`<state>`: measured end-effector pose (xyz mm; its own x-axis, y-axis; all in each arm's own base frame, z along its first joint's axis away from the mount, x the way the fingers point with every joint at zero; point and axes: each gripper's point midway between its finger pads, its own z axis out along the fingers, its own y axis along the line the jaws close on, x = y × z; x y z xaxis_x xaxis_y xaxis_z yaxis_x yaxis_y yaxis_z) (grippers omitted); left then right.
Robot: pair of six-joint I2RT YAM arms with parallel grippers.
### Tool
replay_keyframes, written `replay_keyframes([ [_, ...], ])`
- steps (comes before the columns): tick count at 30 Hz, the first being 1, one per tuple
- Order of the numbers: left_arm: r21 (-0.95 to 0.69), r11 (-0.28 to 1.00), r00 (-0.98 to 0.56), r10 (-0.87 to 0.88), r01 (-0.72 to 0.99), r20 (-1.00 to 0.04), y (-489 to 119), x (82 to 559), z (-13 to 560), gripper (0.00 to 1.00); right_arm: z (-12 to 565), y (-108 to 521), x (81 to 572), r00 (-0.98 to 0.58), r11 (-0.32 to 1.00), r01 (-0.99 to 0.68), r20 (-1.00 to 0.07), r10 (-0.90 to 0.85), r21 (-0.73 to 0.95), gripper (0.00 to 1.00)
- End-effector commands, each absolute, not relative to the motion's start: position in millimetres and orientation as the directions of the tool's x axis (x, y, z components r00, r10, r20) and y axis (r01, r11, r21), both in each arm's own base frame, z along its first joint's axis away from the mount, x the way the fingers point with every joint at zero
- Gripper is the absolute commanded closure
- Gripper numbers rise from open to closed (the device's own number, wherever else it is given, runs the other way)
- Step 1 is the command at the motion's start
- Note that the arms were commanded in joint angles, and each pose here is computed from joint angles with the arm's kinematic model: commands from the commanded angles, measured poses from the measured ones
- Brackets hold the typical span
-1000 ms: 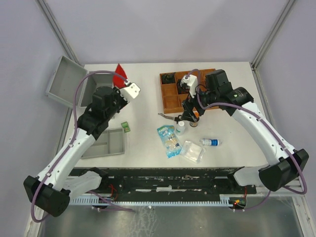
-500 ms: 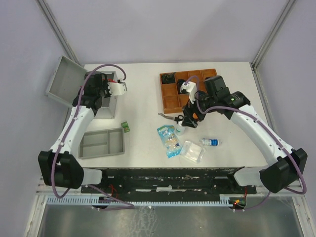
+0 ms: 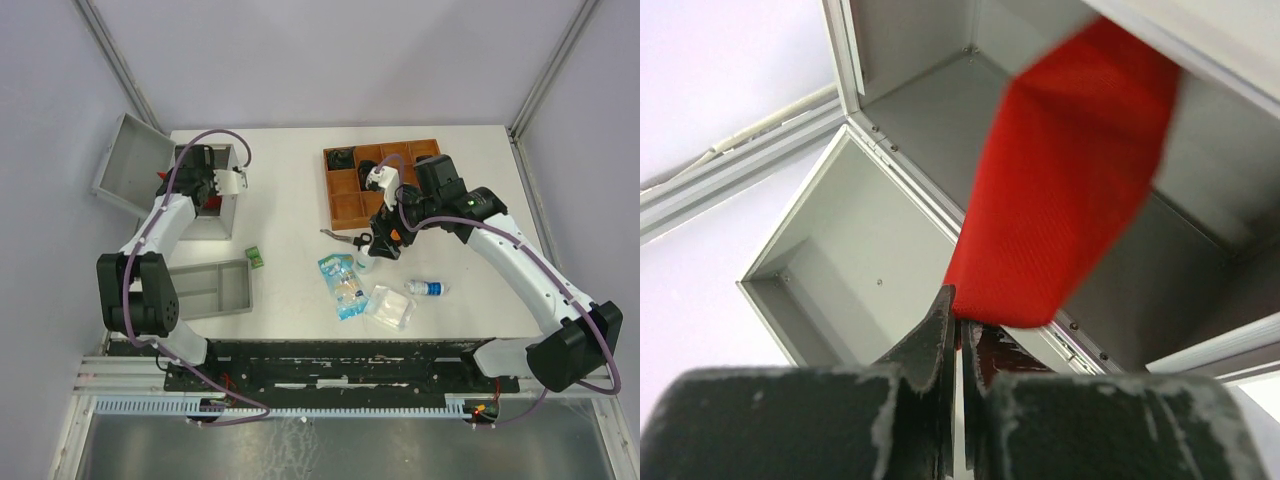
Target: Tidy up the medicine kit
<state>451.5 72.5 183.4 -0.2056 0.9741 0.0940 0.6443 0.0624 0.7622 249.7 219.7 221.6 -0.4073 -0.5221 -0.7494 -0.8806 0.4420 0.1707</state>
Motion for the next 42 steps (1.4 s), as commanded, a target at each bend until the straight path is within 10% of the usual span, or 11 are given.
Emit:
replay_keyframes([
  [1, 0.844, 0.052, -0.232, 0.969, 0.535, 0.088, 79, 471, 219, 0.97, 232, 222, 252, -0.367, 0.424, -0.894, -0.783, -0.502, 0.147, 0.16],
  [20, 0.801, 0.202, -0.226, 0.97, 0.563, -0.085, 61, 478, 156, 0.96, 228, 221, 254, -0.376, 0.43, -0.89, -0.775, -0.508, 0.15, 0.16],
  [34, 0.732, 0.27, -0.272, 0.955, 0.626, -0.119, 58, 476, 141, 0.37, 225, 221, 253, -0.38, 0.428, -0.89, -0.77, -0.513, 0.155, 0.16],
  [42, 0.774, 0.244, -0.246, 0.962, 0.584, -0.118, 58, 470, 195, 0.22, 225, 220, 252, -0.378, 0.426, -0.892, -0.771, -0.512, 0.155, 0.16],
])
